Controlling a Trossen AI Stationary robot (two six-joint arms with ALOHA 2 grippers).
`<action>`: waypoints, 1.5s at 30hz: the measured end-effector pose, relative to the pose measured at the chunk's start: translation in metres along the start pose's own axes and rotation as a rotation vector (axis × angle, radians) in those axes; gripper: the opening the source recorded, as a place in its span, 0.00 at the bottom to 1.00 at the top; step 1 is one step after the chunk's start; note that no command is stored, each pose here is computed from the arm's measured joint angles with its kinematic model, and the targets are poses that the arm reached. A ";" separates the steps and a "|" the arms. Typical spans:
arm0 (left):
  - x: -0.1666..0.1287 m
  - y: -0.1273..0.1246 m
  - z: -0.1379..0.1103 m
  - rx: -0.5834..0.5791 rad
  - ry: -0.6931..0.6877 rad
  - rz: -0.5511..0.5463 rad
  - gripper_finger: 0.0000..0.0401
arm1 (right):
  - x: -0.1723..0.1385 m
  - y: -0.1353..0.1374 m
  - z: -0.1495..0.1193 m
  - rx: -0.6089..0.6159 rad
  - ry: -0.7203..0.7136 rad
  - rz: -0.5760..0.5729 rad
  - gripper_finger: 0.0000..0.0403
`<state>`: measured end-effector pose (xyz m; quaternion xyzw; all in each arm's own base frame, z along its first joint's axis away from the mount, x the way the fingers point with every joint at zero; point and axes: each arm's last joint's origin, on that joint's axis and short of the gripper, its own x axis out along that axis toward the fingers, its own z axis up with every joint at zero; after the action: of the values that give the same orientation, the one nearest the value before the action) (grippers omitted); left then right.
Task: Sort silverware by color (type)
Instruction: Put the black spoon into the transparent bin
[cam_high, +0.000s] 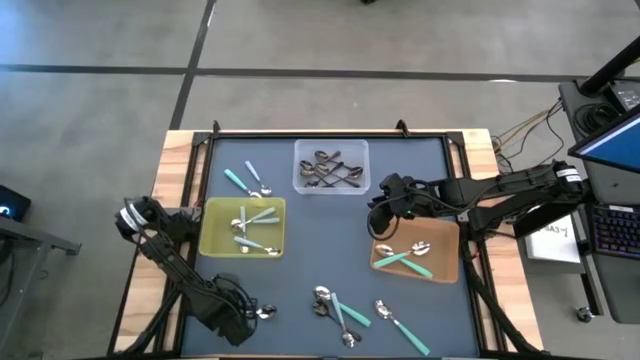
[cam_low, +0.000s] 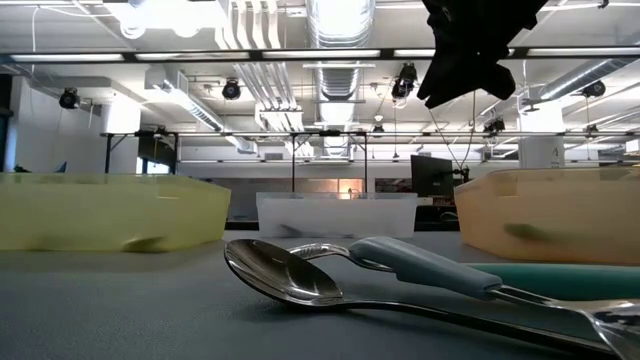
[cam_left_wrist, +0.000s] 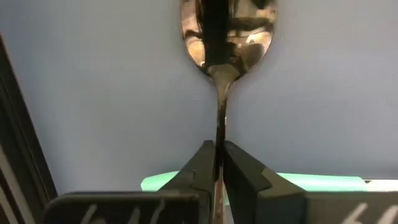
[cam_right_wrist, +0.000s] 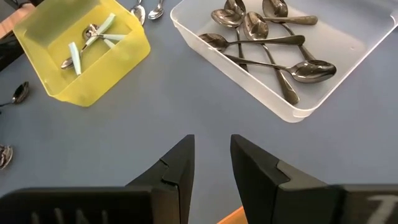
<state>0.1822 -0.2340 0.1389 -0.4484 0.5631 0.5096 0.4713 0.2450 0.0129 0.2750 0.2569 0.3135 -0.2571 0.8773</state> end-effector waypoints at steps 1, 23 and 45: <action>0.000 0.000 0.000 0.004 -0.002 -0.004 0.02 | 0.000 0.000 0.000 0.000 0.000 0.000 0.24; -0.116 -0.038 0.050 0.091 -0.606 -0.780 0.00 | -0.005 0.011 0.008 0.045 0.047 0.177 0.24; -0.187 -0.105 0.292 0.537 -0.932 -0.740 0.00 | -0.005 0.014 0.009 0.091 0.062 0.227 0.24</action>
<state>0.3359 0.0534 0.2967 -0.2112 0.2159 0.2965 0.9060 0.2537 0.0194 0.2888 0.3381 0.2971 -0.1620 0.8782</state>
